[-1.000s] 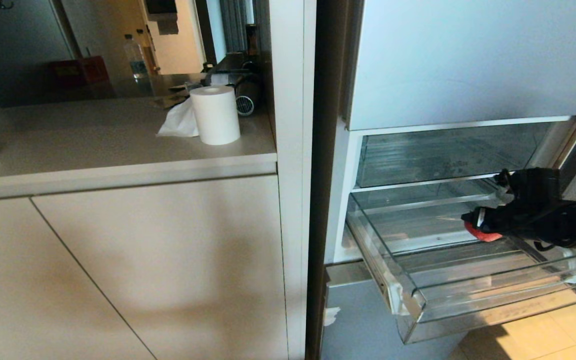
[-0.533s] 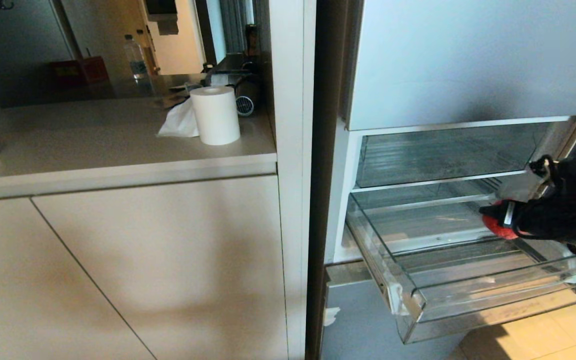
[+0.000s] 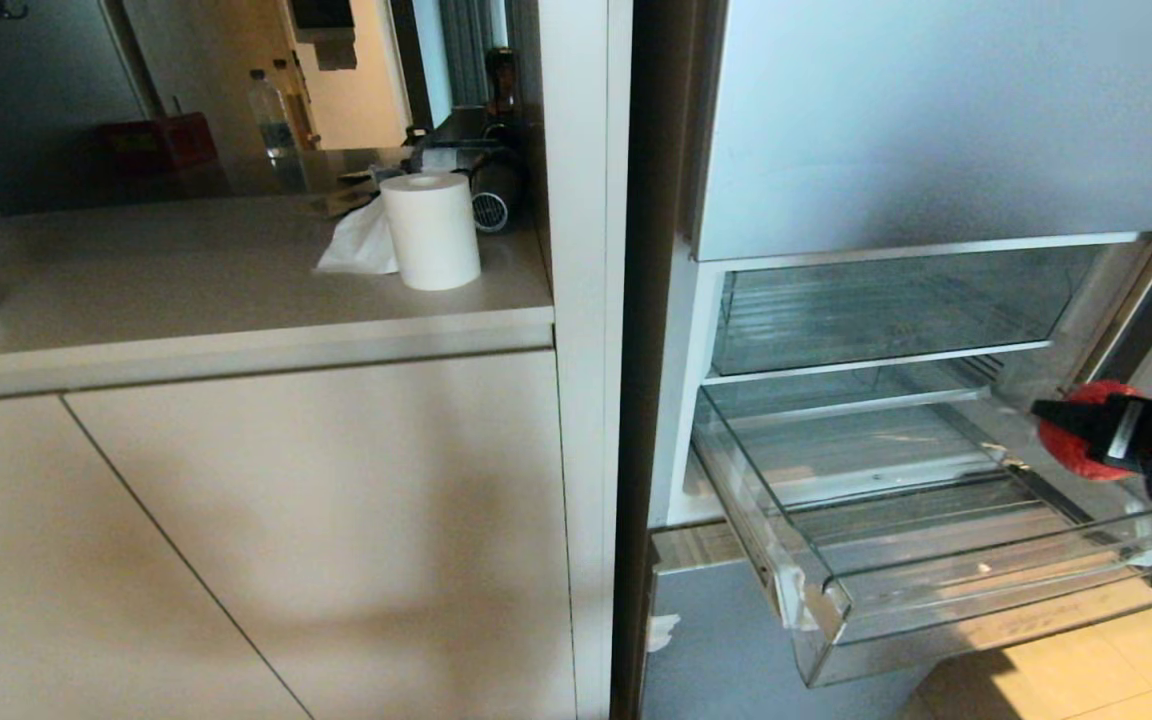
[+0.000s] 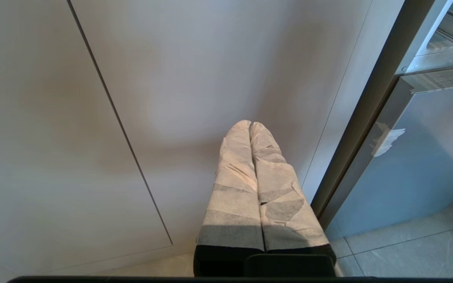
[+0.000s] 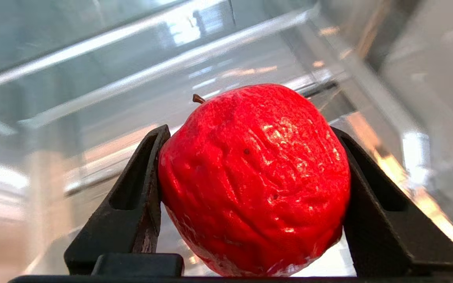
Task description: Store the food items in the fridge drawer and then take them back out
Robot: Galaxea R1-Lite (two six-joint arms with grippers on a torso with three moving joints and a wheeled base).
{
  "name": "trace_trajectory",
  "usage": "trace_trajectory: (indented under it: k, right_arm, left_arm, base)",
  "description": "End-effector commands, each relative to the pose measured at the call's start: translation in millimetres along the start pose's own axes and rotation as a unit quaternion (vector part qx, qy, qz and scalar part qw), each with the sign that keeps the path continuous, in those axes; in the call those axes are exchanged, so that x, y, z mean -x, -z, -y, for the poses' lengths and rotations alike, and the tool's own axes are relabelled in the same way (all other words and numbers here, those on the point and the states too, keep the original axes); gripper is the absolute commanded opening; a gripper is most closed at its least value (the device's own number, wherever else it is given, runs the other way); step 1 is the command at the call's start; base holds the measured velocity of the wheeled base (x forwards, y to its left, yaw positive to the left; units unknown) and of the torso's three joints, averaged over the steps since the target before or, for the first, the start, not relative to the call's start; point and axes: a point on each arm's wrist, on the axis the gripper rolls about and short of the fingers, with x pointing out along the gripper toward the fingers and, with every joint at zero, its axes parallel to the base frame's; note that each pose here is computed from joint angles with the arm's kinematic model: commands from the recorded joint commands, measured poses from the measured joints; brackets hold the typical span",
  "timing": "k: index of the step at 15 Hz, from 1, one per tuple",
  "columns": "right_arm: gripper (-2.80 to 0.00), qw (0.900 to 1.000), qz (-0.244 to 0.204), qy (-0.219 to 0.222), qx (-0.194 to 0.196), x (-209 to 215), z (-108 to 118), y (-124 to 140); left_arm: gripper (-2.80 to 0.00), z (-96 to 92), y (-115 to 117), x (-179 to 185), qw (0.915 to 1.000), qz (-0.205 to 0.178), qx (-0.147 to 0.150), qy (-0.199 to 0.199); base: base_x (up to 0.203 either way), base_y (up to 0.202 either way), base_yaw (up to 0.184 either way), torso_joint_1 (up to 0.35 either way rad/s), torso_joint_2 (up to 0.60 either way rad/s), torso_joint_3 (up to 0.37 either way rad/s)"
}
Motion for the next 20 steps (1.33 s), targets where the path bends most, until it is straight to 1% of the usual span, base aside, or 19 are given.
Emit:
trace_trajectory:
  k: [1,3,5,6,7,8,9,10,12,13,14,15,16,20]
  right_arm:
    - [-2.80,0.996,0.091,-0.016,0.000,77,-1,-2]
    - [-2.80,0.988,0.149,-0.031,0.004,129,0,15]
    - [-2.80,0.979,0.196,-0.044,0.020,170,5,48]
    - [-2.80,0.976,0.210,-0.048,0.035,183,8,69]
    - [-2.80,0.974,0.213,-0.050,0.057,189,12,92]
    - [-2.80,0.975,0.202,-0.049,0.082,190,17,120]
    - [-2.80,0.975,0.191,-0.050,0.099,190,21,142]
    - [-2.80,0.977,0.176,-0.053,0.109,192,24,158]
    - [-2.80,0.980,0.140,-0.064,0.123,197,30,182]
    - [-2.80,0.980,0.140,-0.068,0.125,200,32,191]
    - [-2.80,0.978,0.152,-0.071,0.124,203,33,196]
    - [-2.80,0.978,0.153,-0.073,0.124,203,34,198]
    - [-2.80,0.979,0.143,-0.074,0.123,202,34,200]
    - [-2.80,0.979,0.144,-0.073,0.121,202,34,200]
  left_arm:
    - [-2.80,0.0,0,0,1.0000,0.000,0.000,0.000]
    - [-2.80,0.0,0,0,1.0000,0.000,-0.001,0.000]
    - [-2.80,0.0,0,0,1.0000,0.000,0.000,0.000]
    - [-2.80,0.0,0,0,1.0000,0.000,0.000,0.000]
    - [-2.80,0.0,0,0,1.0000,-0.001,0.000,0.000]
    - [-2.80,0.0,0,0,1.0000,0.000,0.000,0.000]
    - [-2.80,0.0,0,0,1.0000,-0.001,0.000,0.000]
    - [-2.80,0.0,0,0,1.0000,0.000,0.000,0.000]
    - [-2.80,0.0,0,0,1.0000,-0.001,-0.001,0.000]
    - [-2.80,0.0,0,0,1.0000,0.000,0.000,0.000]
    - [-2.80,0.0,0,0,1.0000,0.000,0.000,0.000]
    - [-2.80,0.0,0,0,1.0000,0.000,0.000,0.000]
    - [-2.80,0.0,0,0,1.0000,0.000,0.000,0.000]
    - [-2.80,0.0,0,0,1.0000,0.000,0.000,0.000]
  base:
    - [0.000,0.000,0.000,0.000,0.00,0.000]
    - [0.000,0.000,0.000,0.000,0.00,0.000]
    - [0.000,0.000,0.000,0.000,0.00,0.000]
    - [0.000,0.000,0.000,0.000,0.00,0.000]
    - [0.000,0.000,0.000,0.000,0.00,0.000]
    - [0.000,0.000,0.000,0.000,0.00,0.000]
    - [0.000,0.000,0.000,0.000,0.00,0.000]
    - [0.000,0.000,0.000,0.000,0.00,0.000]
    - [0.000,0.000,0.000,0.000,0.00,0.000]
    - [0.000,0.000,0.000,0.000,0.00,0.000]
    - [0.000,0.000,0.000,0.000,0.00,0.000]
    - [0.000,0.000,0.000,0.000,0.00,0.000]
    - [0.000,0.000,0.000,0.000,0.00,0.000]
    - [0.000,0.000,0.000,0.000,0.00,0.000]
